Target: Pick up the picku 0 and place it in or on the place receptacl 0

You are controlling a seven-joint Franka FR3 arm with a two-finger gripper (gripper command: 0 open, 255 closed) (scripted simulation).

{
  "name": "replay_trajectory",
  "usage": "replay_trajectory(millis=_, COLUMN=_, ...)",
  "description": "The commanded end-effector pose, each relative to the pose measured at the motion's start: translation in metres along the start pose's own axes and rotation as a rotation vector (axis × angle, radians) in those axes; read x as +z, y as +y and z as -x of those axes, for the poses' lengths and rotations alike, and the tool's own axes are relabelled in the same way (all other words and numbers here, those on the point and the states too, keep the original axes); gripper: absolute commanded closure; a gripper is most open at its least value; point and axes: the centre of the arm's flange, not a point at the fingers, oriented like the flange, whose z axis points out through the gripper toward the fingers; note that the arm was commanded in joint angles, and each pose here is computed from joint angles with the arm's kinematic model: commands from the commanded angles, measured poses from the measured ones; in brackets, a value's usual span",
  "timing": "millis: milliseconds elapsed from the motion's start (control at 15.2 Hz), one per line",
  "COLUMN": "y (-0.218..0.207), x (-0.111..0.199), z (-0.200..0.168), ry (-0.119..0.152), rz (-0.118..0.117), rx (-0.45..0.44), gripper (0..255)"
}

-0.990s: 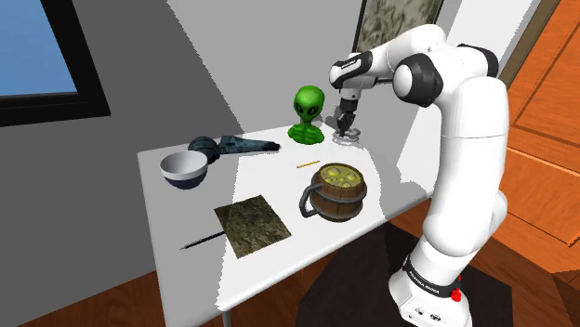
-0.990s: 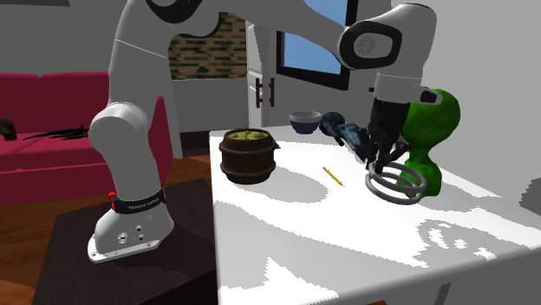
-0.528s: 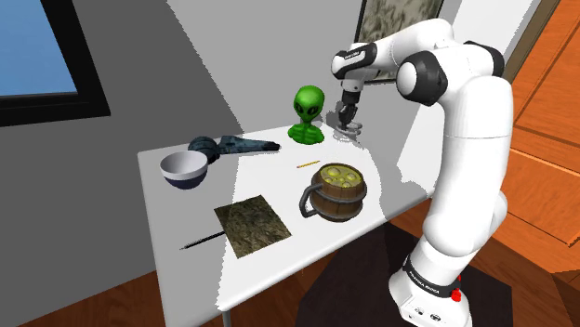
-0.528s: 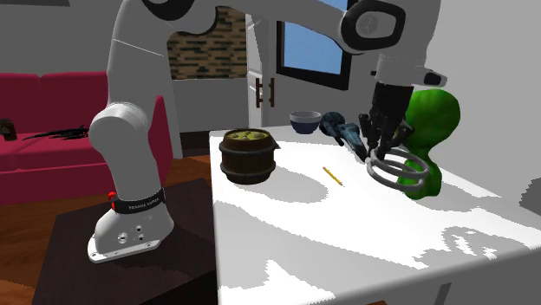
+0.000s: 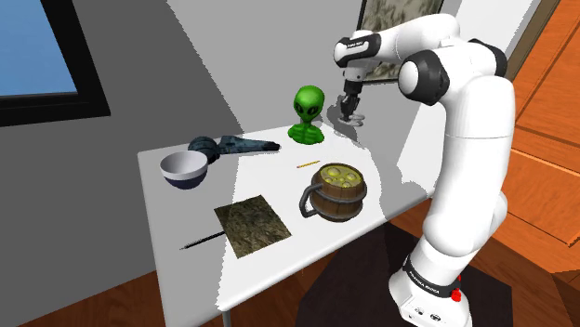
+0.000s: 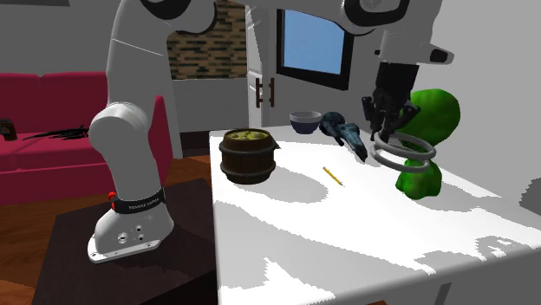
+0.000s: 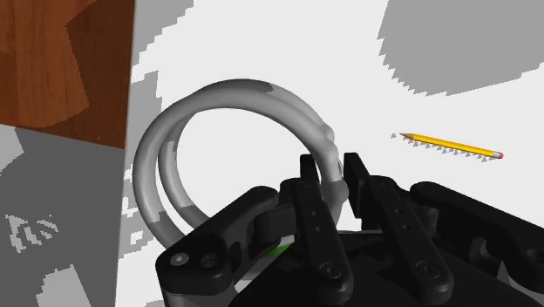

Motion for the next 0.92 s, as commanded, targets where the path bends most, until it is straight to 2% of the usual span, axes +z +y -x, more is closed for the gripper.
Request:
replay_trajectory(millis=0, y=-0.002, x=-0.011, z=0.000, ry=0.000, rz=0.000, rx=0.000, gripper=255)
replay_trajectory(millis=528, y=-0.003, x=-0.052, z=0.003, ry=0.000, rz=0.000, rx=0.000, gripper=255)
replay_trajectory(millis=858, y=-0.064, x=-0.049, z=0.030, ry=0.000, rz=0.000, rx=0.000, gripper=255)
